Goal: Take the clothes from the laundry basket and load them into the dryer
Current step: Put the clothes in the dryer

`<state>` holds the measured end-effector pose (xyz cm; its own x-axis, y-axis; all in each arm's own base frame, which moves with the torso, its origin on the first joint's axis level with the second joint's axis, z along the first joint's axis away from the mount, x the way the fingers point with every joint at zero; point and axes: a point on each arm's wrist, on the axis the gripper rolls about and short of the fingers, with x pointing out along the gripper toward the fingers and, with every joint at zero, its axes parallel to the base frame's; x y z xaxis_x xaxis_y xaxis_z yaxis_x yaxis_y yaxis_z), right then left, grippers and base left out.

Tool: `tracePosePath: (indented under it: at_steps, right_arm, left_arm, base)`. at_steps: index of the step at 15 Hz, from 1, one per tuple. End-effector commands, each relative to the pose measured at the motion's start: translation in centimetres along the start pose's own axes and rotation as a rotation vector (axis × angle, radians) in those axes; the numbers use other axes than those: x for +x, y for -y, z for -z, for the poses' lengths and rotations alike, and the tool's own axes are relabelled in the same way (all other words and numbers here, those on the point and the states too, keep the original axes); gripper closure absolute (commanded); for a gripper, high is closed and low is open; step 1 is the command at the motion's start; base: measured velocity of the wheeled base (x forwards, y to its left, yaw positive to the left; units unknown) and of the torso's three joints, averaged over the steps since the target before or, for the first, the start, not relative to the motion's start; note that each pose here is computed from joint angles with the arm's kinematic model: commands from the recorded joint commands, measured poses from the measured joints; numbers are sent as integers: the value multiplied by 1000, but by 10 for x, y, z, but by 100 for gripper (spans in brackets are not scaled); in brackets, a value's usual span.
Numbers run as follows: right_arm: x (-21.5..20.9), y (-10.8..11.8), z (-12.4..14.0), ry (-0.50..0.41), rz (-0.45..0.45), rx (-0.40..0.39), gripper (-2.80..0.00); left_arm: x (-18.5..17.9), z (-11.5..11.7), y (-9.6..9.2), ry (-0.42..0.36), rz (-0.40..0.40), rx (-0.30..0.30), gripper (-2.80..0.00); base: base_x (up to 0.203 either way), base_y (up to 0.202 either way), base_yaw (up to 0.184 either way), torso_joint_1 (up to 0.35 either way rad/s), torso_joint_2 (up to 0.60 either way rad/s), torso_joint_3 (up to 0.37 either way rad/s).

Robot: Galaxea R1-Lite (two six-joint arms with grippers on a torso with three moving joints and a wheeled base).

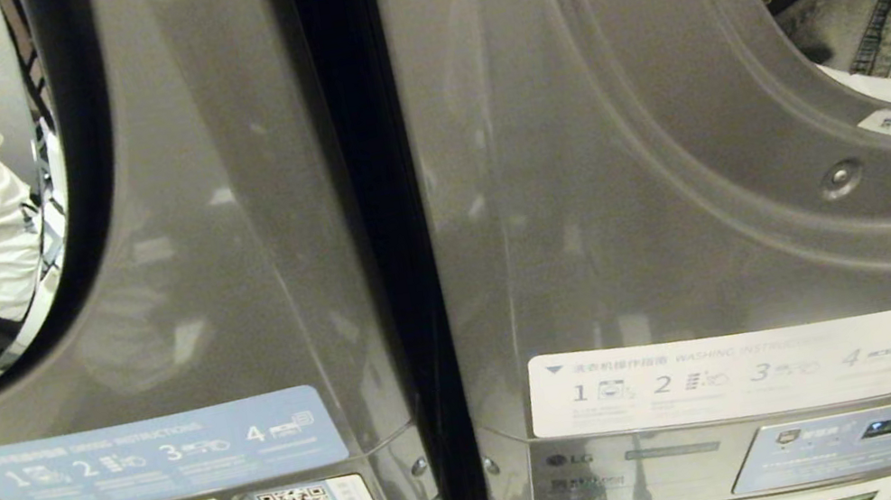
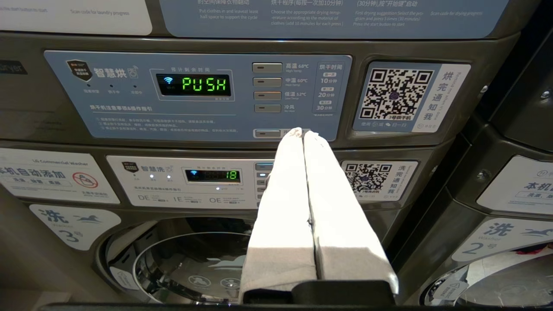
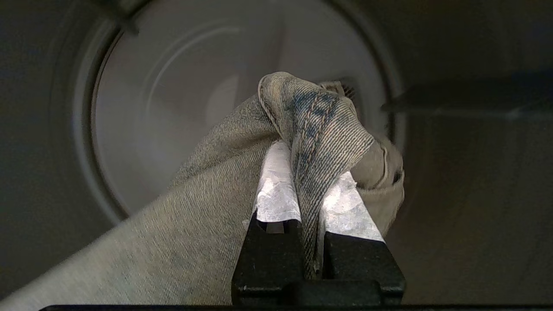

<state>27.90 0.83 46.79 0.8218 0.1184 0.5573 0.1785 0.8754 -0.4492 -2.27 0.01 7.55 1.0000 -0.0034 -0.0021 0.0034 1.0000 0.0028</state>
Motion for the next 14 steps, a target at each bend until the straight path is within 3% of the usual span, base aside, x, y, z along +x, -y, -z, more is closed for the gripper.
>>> tracePosePath:
  at_steps: [1,3,5,6,14]
  right_arm:
    - [2,-4,7,-21,-13,0,0]
    - [-4,-12,21,-122,-70,11,0]
    - [-3,-16,28,-147,-84,13,0]
    - [-4,-16,28,-148,-83,13,-280]
    - [-16,-14,21,-162,-94,32,-280]
  left_arm:
    - [0,0,0,2,0,0,0]
    - [0,0,0,2,0,0,0]
    - [0,0,0,2,0,0,0]
    - [0,0,0,1,0,0,0]
    - [0,0,0,2,0,0,0]
  base:
    - [0,0,0,0,0,0]
    - [0,0,0,0,0,0]
    - [0,0,0,0,0,0]
    - [0,0,0,0,0,0]
    - [0,0,0,0,0,0]
